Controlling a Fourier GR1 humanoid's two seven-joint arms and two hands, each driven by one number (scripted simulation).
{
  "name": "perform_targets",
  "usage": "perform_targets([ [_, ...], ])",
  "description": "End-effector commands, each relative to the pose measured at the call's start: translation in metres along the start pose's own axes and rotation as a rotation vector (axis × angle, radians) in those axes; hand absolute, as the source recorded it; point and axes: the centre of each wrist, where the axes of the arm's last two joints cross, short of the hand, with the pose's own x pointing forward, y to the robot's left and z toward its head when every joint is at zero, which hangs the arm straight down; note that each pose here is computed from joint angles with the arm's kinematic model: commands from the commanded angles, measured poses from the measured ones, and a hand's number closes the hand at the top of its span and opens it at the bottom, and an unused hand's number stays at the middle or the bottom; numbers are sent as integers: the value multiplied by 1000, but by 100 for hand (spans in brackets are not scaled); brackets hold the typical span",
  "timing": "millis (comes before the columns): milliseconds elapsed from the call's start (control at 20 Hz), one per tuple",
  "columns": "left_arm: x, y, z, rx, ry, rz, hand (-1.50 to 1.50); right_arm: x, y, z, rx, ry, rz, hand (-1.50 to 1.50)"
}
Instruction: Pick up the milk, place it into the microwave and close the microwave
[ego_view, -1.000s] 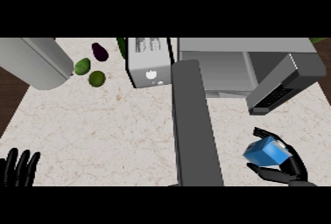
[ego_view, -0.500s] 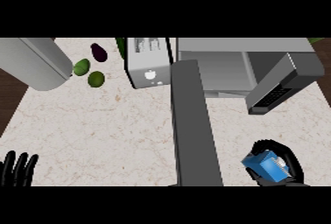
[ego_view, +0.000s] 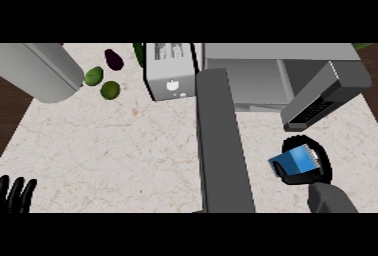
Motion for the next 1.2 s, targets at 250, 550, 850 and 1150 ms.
perform_targets([
  [250, -4, 2, 15, 21, 9, -4, -150, 14, 61, -13, 164, -56, -35, 150],
  [550, 6, 4, 19, 13, 9, -25, -150, 58, 81, 8, 146, -37, -22, 150],
  [850, 17, 12, 23, 12, 3, 10, -150, 85, 106, 19, 75, -23, -70, 150],
  [1150, 6, 17, 29, 31, 5, -2, -150, 112, 137, -1, 53, -44, -11, 150],
])
